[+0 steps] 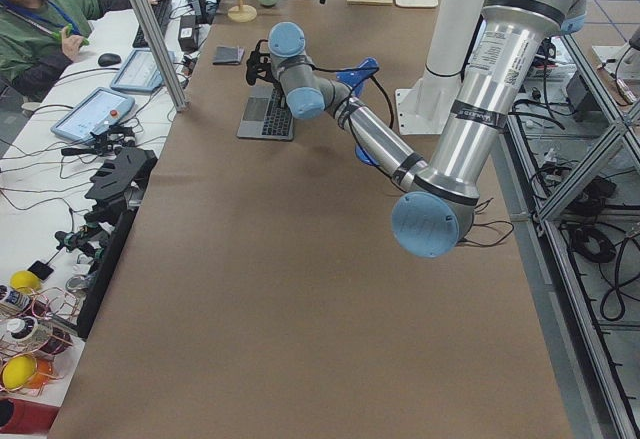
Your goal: Close laptop
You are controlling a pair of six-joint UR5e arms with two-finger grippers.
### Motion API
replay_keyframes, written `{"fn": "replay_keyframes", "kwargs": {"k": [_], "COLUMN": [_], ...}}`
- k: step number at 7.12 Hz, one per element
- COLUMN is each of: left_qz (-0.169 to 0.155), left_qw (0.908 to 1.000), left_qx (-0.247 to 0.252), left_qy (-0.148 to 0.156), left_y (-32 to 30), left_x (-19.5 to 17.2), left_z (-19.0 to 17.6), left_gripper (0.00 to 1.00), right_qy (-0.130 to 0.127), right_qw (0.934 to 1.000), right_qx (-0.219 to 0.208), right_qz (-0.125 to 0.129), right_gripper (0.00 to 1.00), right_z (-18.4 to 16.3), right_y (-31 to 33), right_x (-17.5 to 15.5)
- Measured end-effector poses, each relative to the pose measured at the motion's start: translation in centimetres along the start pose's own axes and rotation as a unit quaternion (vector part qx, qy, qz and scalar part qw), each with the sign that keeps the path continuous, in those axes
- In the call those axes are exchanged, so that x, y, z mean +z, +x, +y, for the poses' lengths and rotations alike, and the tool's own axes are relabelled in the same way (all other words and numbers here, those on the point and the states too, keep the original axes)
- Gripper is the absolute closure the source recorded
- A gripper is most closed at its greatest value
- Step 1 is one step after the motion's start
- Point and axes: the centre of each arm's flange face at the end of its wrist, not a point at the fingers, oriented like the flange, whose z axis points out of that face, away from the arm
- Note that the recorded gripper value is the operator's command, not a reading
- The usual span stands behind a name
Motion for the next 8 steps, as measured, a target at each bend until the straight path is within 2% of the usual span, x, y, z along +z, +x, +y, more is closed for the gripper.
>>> {"fn": "replay_keyframes", "kwargs": {"k": [1, 3, 5, 7, 8], "left_qz": [-0.002, -0.024, -0.074, -0.127, -0.140], "left_qw": [0.9998, 0.9988, 0.9961, 0.9908, 0.9891], "left_qx": [-0.017, -0.037, -0.042, -0.039, -0.037], "left_qy": [-0.009, -0.021, -0.023, -0.027, -0.027], "left_y": [2.1, 6.0, 11.0, 15.3, 16.1], "left_x": [1.2, 2.6, 5.5, 8.8, 10.1], "left_z": [0.5, 1.0, 3.1, 5.5, 5.9], "left_gripper": [1.00, 1.00, 1.00, 1.00, 1.00], "right_qy": [-0.002, -0.009, -0.008, -0.012, -0.014], "right_qw": [0.9997, 0.9992, 0.9990, 0.9979, 0.9973], "right_qx": [0.011, 0.026, 0.028, 0.032, 0.035], "right_qz": [0.022, 0.028, 0.034, 0.054, 0.063], "right_gripper": [1.00, 1.00, 1.00, 1.00, 1.00], "right_z": [2.0, 5.3, 7.0, 7.1, 6.8], "right_y": [-5.3, -10.6, -12.9, -15.6, -17.1], "right_x": [-0.2, -0.3, 0.2, 0.8, 1.7]}}
